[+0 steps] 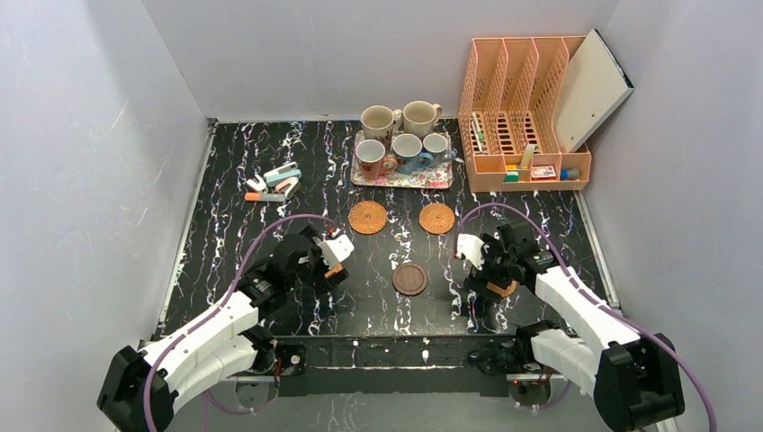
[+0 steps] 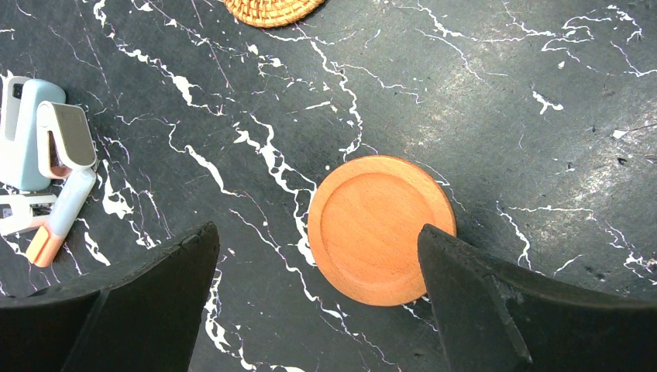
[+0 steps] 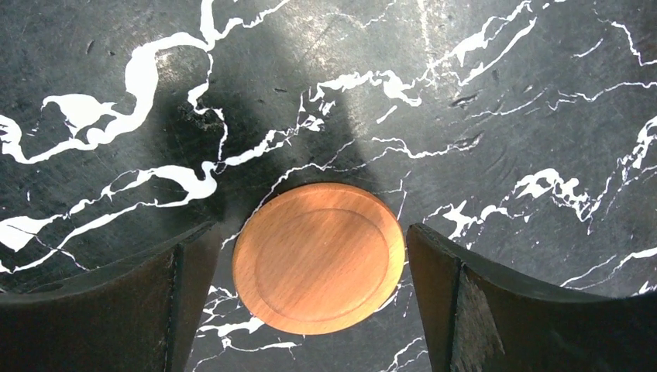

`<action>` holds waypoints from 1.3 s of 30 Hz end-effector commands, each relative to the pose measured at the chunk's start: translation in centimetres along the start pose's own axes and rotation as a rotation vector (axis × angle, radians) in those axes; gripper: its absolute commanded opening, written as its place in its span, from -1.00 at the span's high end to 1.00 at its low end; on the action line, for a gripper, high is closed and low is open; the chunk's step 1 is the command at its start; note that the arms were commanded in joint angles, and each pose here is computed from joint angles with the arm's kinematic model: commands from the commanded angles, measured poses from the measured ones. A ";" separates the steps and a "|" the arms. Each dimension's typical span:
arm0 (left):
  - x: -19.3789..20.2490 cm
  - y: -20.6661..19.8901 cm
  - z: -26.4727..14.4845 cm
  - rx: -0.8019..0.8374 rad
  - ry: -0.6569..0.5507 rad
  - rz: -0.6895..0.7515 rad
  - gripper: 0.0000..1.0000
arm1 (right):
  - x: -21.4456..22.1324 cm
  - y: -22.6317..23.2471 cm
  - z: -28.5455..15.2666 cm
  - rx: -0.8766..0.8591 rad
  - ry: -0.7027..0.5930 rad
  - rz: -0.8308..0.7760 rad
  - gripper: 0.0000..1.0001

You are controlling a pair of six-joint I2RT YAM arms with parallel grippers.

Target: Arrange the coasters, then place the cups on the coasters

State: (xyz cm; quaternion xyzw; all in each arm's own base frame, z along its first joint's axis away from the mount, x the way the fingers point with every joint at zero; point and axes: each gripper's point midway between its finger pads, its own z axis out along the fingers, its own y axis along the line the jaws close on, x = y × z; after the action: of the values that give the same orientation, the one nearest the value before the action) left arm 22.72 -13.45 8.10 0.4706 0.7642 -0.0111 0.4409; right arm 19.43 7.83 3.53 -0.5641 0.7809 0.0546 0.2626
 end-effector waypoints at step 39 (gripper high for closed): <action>0.0 0.0 -0.1 0.002 -0.008 0.001 -0.96 | 0.5 -1.1 0.5 0.077 0.033 0.008 -0.97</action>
State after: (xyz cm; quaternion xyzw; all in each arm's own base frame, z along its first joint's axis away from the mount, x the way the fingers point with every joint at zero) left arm 22.74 -13.46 8.16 0.4715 0.7629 -0.0107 0.4421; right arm 21.41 7.42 3.72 -0.5524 0.7819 0.0079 0.2889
